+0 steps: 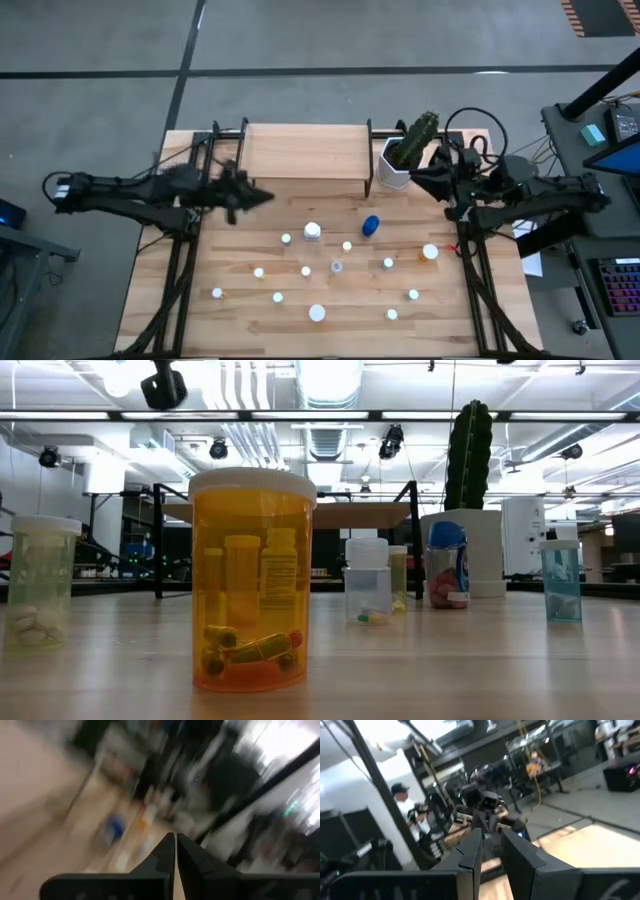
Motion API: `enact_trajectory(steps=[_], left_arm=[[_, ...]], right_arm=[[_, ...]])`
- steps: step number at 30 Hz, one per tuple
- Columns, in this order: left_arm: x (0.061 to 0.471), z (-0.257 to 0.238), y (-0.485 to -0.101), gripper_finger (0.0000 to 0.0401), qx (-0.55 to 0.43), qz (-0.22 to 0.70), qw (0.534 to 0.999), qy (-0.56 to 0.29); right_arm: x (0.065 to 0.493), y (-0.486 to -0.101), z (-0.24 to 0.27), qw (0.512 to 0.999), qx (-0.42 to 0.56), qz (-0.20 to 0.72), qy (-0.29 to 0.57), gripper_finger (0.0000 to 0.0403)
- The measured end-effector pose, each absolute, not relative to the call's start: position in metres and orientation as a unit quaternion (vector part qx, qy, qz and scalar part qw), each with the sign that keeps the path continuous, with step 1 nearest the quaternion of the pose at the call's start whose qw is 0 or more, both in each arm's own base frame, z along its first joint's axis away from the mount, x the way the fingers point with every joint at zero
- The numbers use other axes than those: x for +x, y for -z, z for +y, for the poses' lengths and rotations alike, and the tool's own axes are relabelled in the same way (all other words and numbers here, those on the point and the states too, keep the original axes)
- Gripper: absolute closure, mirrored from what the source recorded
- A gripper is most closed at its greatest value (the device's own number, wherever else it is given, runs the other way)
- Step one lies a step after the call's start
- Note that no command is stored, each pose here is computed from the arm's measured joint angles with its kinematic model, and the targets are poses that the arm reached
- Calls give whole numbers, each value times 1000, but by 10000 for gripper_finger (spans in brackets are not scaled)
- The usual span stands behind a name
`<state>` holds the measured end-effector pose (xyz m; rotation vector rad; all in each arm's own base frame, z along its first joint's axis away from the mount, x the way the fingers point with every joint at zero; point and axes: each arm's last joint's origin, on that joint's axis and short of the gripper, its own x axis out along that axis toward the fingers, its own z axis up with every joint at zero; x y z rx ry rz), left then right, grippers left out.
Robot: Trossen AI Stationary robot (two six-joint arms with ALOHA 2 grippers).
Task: Pick and place medicine bottles onto shelf by color
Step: Put the light blue pill bottle on the shelf
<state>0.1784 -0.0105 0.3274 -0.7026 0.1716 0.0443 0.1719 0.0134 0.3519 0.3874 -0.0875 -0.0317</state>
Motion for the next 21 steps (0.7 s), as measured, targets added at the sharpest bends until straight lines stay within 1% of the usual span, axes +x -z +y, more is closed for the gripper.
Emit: enact_trajectory(steps=[2, 6, 9, 13, 16, 18, 21], left_arm=[[186, -17, -323, 401, -320, 171, 932, -17], [203, -32, -317, 401, -276, 284, 918, 3], [217, -43, -306, 401, -238, 343, 909, 13], [233, -53, -288, 401, -184, 392, 901, 25], [244, -55, -270, 397, -166, 426, 889, 17], [249, -56, -262, 384, -152, 440, 885, 18], [255, -57, -251, 351, -137, 466, 874, 15]], right_arm=[[176, -355, 20, 982, 189, -24, 12, 339], [183, -359, 33, 984, 178, 13, 19, 339], [190, -355, 45, 985, 162, 46, 23, 339], [196, -357, 56, 986, 157, 54, 26, 339], [201, -353, 63, 985, 156, 66, 24, 339], [205, -349, 67, 985, 154, 76, 28, 339], [208, -346, 70, 984, 155, 82, 28, 339]])
